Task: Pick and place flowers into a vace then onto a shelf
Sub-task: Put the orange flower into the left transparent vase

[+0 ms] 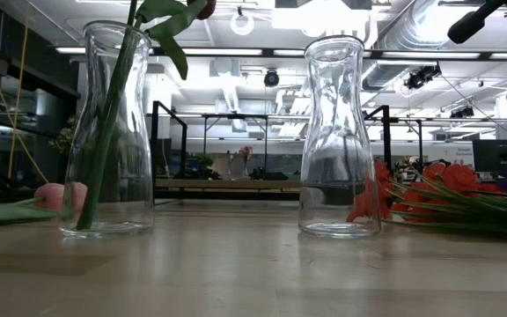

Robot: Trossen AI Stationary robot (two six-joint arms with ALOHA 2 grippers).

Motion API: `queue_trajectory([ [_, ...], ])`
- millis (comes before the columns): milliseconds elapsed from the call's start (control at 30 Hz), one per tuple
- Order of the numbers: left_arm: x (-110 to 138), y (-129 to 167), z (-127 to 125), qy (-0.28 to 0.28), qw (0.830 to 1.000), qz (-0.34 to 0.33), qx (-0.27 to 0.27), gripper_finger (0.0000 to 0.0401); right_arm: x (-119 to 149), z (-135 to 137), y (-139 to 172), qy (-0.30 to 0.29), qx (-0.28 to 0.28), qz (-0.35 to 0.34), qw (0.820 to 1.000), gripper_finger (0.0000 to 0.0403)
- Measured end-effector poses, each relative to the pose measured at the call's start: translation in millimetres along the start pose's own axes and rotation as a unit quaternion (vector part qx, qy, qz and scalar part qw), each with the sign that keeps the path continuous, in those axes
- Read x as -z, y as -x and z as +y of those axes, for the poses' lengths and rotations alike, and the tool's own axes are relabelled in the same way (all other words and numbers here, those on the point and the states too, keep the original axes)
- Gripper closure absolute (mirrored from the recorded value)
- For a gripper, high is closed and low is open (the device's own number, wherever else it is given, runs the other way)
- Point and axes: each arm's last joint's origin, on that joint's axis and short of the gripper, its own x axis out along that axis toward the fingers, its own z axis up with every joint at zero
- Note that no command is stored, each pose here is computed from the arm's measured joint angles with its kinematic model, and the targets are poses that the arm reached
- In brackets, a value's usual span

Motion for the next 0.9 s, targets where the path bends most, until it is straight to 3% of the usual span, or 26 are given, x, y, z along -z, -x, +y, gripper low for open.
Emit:
queue_trajectory([
  [267,0.5,-1.8,0.6,-0.001,1.0,0.0,0.0,0.0222,-0.1,0.0,0.0,0.002,0.0,-0.001,1.0,0.0391],
  [767,1.4,-3.3,-1.1,0.002,1.0,0.001,0.008,0.0374,0.3,0.5,0.0,-0.001,-0.009,0.007,1.0,0.0391],
  [900,1.8,-3.5,-0.9,0.008,1.0,0.008,0.002,0.038,0.4,0.7,0.0,-0.002,-0.012,0.009,1.0,0.0391],
])
